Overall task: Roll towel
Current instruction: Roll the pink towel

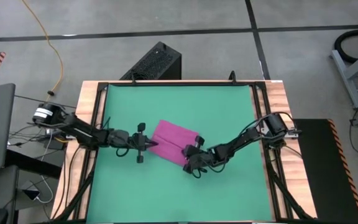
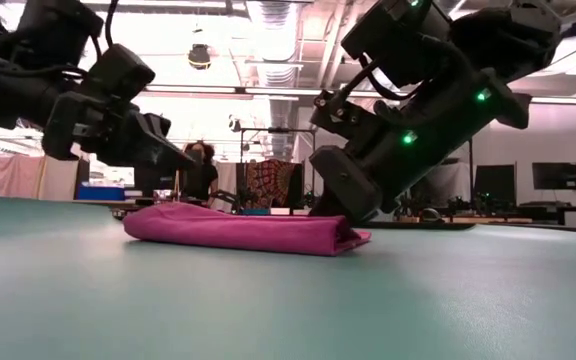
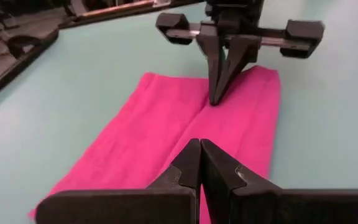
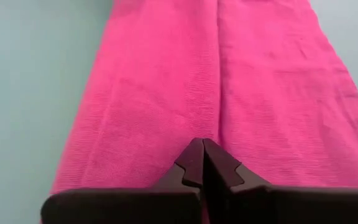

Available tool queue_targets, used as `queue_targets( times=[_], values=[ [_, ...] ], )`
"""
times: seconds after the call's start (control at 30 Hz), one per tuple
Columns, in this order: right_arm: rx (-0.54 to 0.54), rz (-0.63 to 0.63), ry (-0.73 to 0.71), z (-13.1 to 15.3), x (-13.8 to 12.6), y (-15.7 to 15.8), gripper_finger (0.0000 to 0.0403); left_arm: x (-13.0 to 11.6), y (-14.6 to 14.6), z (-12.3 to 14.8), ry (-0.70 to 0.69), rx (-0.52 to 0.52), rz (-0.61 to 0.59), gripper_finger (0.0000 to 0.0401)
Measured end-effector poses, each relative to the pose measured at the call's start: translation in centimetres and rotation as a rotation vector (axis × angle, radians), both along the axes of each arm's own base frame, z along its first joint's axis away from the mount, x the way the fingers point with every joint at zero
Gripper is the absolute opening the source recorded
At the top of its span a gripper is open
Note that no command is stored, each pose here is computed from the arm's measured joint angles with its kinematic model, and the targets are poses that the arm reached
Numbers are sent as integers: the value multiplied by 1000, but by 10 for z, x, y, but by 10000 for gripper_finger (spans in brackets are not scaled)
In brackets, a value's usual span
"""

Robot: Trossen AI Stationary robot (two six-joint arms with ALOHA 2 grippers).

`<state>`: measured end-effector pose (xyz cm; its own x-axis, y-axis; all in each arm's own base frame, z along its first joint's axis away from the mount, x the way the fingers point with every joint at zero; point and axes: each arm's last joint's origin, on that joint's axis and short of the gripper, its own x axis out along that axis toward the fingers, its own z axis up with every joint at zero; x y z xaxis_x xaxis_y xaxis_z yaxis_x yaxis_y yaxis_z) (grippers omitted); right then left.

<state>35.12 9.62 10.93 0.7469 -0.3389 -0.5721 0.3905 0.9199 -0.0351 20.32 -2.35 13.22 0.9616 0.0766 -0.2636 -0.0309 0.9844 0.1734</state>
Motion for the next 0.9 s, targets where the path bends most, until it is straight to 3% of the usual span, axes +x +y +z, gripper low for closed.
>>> queue_targets(
  times=[0.33, 0.63, 0.77, 0.9],
  values=[
    [8, 6, 9, 0, 1, -2, 23, 9, 37, -28, 125, 3, -3, 0],
    [-11, 11, 23, 0, 0, -2, 24, 13, 45, -51, 230, -111, -16, 0],
    [-78, -28, 2, 6, -3, 2, 21, 12, 44, -53, 247, -153, 2, 0],
    [-177, -19, -51, 29, -8, 13, 23, 12, 44, -54, 250, -168, 10, 0]
  ],
)
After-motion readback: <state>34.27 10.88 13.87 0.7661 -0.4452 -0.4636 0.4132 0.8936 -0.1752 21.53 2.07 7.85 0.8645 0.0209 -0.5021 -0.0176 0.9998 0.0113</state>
